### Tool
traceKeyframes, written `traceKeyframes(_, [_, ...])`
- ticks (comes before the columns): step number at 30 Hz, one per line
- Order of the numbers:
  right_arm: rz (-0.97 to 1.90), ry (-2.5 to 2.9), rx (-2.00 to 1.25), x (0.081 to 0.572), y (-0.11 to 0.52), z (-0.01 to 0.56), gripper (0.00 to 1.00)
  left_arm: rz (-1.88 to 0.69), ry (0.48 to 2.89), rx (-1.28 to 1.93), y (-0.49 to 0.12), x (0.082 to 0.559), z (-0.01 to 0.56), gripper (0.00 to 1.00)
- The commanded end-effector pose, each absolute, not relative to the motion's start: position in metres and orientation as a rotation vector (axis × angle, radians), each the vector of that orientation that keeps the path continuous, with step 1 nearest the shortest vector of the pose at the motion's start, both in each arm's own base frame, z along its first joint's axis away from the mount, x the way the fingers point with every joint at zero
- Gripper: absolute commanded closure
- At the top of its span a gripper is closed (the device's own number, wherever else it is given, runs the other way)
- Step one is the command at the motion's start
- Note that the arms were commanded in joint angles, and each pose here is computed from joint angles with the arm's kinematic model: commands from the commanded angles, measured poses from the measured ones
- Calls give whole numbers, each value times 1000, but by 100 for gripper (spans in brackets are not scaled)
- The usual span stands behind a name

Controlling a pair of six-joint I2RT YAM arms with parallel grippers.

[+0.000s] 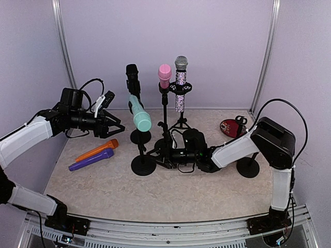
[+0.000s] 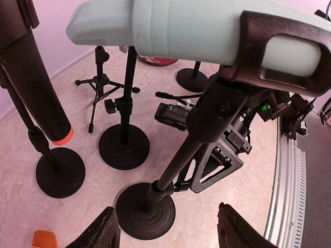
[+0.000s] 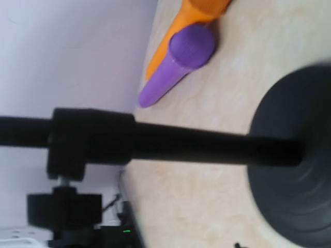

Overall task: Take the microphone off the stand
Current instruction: Unscrew the knob on the stand of the microphone stand.

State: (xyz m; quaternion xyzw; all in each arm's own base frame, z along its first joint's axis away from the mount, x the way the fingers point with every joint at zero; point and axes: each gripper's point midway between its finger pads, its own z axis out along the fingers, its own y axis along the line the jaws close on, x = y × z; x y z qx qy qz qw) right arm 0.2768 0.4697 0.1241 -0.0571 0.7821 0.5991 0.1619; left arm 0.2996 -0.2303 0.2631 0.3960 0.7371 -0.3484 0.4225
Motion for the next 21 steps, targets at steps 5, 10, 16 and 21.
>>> traceKeyframes(5, [2064,2064,-41,279,495,169,46,-860,1842,1024,-227,293,257,37])
traceKeyframes(10, [2144,2022,39,284,500,166,49,-855,1841,1027,-227,293,257,37])
traceKeyframes(16, [2167,2002,81,285,502,162,56,-851,1836,1035,-228,292,257,36])
traceKeyframes(21, [2227,1945,117,287,503,167,58,-857,1840,1046,-231,290,254,36])
